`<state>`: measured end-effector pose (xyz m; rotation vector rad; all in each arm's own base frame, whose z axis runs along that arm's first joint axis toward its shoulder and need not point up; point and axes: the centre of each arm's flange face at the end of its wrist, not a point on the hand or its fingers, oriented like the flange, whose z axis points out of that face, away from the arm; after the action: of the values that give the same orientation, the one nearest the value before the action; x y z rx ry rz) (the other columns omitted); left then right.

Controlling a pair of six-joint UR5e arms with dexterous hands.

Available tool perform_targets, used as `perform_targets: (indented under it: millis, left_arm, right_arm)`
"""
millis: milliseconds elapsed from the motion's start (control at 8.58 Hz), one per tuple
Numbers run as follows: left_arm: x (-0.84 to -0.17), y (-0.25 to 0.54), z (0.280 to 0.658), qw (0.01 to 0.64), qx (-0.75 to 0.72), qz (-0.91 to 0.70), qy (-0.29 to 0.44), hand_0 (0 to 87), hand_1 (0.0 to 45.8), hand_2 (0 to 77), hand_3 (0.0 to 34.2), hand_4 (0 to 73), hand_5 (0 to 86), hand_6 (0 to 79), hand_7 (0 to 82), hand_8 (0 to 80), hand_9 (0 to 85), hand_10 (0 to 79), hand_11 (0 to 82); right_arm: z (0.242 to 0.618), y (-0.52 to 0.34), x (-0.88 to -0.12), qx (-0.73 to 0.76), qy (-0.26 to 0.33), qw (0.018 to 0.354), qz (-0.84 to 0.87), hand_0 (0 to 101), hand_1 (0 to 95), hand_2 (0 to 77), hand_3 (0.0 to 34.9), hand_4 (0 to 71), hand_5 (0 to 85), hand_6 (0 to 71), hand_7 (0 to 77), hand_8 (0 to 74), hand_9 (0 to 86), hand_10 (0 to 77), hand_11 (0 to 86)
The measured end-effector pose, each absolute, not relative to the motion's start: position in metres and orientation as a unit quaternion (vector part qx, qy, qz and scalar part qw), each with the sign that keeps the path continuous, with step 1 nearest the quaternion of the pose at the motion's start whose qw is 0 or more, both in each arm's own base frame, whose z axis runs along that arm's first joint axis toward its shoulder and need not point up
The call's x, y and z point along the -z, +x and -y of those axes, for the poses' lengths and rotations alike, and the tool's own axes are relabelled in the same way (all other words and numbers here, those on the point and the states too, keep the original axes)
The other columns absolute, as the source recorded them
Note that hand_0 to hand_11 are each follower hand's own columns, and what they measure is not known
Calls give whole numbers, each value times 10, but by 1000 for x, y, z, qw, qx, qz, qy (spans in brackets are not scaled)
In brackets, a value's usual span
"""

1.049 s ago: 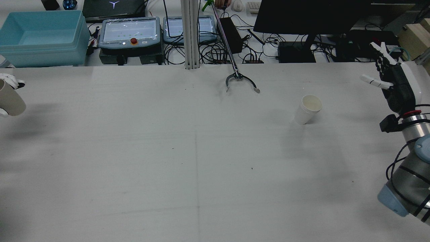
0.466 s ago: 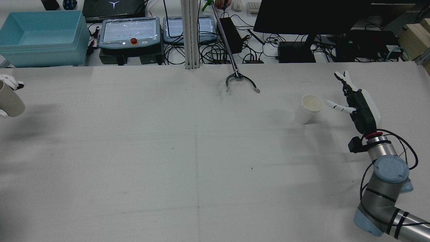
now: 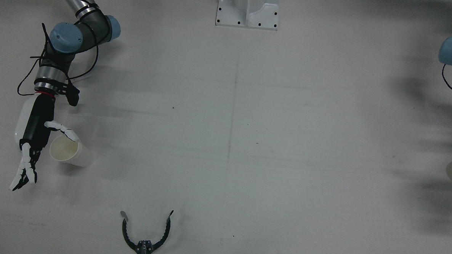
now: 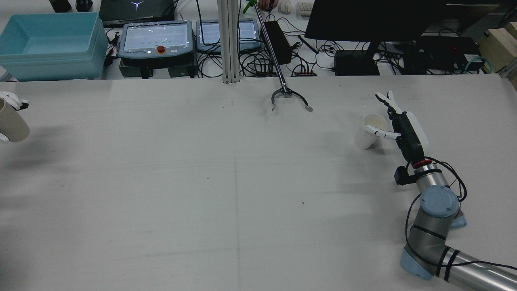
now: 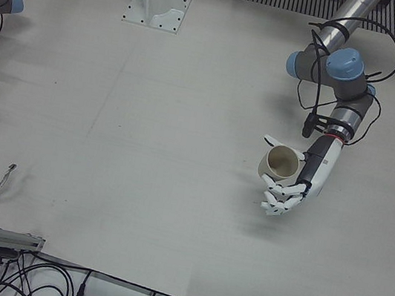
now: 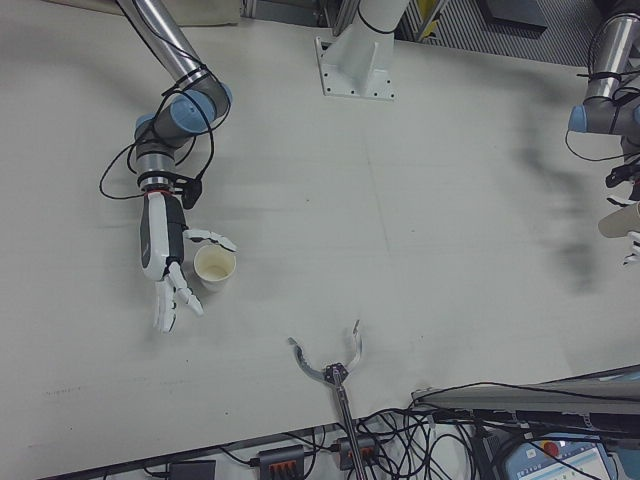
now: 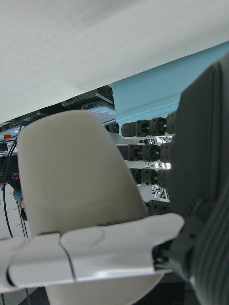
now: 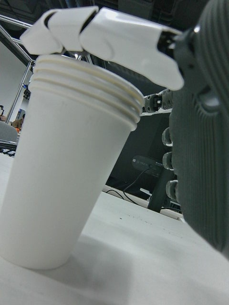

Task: Pour water
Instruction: 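Reach the right hand to the white paper cup and grasp it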

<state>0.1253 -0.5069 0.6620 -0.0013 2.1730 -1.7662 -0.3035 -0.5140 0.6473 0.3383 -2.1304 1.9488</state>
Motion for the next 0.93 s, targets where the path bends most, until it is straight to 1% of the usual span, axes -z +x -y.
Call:
perform_targets:
  millis: [350,466,932]
  left_arm:
    - [-667,127,508,171,623,-763,-1,599,142,5,0,540,365,218,529,202,333,153,224]
    - [-667,127,509,171,623,-763,-1,600,147,5,0,540,365,218,529,202,333,153,224]
    - [-666,129,511,171,623,-763,-1,608,147,5,0,540,365,224,529,202,333,153,229]
  right_arm:
    - [513,-322,-639,-662,103,119,733,469,169,180,60,0,87,5,5,5,5,0,5]
    - [512,-323,-638,-662,101,118,734,479,185,169,60,0,87,5,5,5,5,0,5]
    - [508,-323,-642,-663,98,121,732,481,180,164,60,0,87,5,5,5,5,0,5]
